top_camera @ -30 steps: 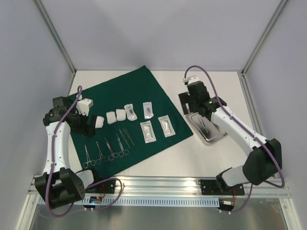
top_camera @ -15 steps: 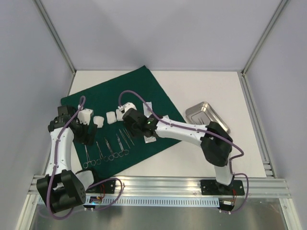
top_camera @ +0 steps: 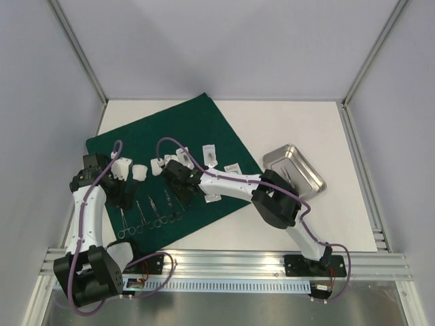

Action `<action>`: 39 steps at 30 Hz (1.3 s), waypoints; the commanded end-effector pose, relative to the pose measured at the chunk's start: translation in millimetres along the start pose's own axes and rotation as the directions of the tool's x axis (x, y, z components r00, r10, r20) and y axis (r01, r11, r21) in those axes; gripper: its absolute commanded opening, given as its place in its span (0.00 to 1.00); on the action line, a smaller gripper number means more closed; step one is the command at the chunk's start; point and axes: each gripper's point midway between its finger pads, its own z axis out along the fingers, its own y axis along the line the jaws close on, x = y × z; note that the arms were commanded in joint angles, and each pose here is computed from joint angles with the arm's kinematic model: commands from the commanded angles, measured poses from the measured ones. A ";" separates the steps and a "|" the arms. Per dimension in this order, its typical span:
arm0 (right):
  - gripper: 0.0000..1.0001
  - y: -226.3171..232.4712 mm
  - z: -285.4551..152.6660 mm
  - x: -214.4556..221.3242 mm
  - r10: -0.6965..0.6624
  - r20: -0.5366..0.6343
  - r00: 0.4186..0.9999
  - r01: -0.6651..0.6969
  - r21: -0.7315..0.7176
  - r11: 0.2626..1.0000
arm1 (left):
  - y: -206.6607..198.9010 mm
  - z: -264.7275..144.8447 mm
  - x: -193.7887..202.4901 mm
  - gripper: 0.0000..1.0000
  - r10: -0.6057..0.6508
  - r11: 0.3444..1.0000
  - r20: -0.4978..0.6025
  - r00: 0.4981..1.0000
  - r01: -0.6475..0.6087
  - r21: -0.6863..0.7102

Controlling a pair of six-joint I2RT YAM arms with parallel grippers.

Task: Prepare the surgical pack

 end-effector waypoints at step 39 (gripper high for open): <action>0.00 -316.4 -158.2 103.6 0.111 0.047 0.993 -0.121 0.394 0.911 | -27.4 -42.9 -63.0 0.96 0.034 0.971 0.188 0.982 -0.076 0.225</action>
